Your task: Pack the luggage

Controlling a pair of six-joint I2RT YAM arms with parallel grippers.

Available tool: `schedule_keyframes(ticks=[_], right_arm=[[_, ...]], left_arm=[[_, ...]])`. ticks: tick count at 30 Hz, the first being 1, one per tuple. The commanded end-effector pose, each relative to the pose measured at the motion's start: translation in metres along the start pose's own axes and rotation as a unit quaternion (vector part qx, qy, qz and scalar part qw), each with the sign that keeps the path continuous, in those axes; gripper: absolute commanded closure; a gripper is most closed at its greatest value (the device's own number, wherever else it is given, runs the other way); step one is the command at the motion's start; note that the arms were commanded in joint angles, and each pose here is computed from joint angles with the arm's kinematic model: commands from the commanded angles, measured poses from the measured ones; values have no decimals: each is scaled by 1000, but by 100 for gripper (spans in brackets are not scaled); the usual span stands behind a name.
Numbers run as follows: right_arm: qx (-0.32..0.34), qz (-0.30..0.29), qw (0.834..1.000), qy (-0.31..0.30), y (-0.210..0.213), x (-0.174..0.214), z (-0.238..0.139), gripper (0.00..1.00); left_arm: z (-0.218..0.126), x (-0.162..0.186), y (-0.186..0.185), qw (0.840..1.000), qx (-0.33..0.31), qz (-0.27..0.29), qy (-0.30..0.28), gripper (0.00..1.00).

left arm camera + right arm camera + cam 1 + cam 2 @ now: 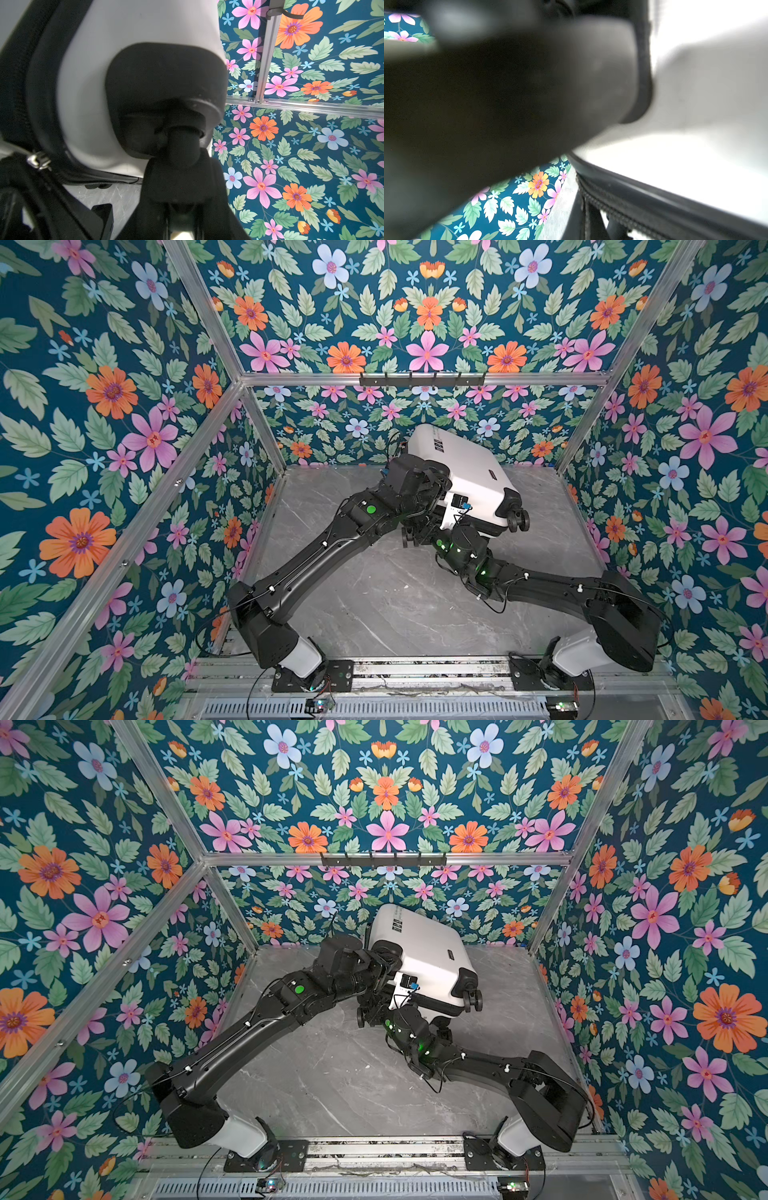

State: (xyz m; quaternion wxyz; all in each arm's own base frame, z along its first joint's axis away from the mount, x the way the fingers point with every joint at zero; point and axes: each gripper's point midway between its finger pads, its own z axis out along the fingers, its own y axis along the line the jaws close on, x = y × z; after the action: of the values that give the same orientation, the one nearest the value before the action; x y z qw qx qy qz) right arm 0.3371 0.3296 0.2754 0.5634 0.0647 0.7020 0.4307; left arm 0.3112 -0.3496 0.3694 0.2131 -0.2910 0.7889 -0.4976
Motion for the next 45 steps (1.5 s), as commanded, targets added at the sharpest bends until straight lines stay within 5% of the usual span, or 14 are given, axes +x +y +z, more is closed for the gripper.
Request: schedule_keyframes(ticks=[1,15,28,35,41,45], right_arm=[[80,-9,997,-16,-37,-3,-2,100],[37,-1,999,-14,-28,-2,-12,100],[146,3,989,-2,-77,-3,-60,100],[53,-16,998,33,-45,7,-53,100],[-20,-5,998,59,-12,17,-34,57],[-50,11,997,65,6,20,-18,46]], left_arm=[[-19,11,-58,994,110,-3,28,100],[-19,9,-54,994,105,-4,22,100],[-33,-13,-42,996,90,1,-18,100],[-25,-7,-45,996,92,1,-6,100],[-25,-6,-50,995,97,2,-4,100],[-25,-4,-52,995,98,2,-2,100]])
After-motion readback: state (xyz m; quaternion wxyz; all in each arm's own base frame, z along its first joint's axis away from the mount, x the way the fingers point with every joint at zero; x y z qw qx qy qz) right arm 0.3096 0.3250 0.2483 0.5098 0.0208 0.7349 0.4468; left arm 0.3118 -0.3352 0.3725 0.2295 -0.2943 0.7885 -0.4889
